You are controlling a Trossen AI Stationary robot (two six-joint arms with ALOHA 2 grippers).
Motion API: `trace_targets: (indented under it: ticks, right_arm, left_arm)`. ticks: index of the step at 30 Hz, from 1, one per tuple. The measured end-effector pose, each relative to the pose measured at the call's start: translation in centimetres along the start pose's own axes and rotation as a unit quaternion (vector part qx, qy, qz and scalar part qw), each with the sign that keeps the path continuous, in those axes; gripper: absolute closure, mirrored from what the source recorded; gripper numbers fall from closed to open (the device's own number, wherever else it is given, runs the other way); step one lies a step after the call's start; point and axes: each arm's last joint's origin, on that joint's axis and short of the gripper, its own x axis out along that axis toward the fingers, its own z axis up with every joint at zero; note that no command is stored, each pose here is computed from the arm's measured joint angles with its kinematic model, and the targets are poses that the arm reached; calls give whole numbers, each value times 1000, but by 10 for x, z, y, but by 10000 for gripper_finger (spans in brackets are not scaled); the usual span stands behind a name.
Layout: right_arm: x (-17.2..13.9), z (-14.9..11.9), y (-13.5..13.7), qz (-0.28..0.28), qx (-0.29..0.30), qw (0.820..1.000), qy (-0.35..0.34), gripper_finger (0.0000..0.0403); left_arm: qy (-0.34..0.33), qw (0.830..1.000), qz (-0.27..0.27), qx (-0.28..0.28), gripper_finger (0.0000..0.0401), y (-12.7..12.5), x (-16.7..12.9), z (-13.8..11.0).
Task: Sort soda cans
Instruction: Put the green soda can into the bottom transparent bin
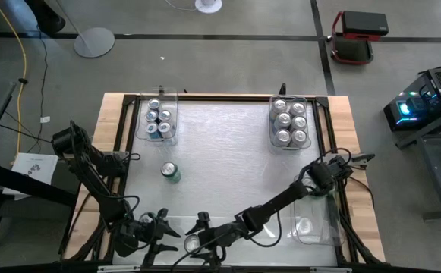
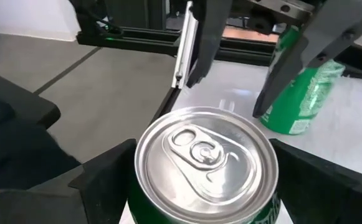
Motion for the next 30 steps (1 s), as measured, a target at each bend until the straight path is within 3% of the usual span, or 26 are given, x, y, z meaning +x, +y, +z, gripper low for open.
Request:
trace_targets:
  ticks: [5,10,15,18,21,26,30]
  right_arm:
    - [0,0,-3,-28,21,999,-3,71]
    - [0,1,-2,-59,28,998,-18,104]
    - [-19,20,14,-169,7,985,-43,112]
    - [-48,48,29,-257,-17,965,-56,112]
    - [-84,71,43,-311,-14,949,-42,112]
    - [-158,83,64,-366,24,930,-4,112]
    - [-225,80,78,-385,75,920,-12,112]
  left_arm:
    - [-4,1000,5,0,227,0,0,0]
    - [-6,1000,6,0,227,0,0,0]
    - [-6,1000,7,0,227,0,0,0]
    - [-10,1000,12,0,227,1,0,1]
    - [-16,1000,19,6,227,1,0,1]
    - [-22,999,26,17,227,1,0,1]
    - [-29,998,36,30,227,2,0,2]
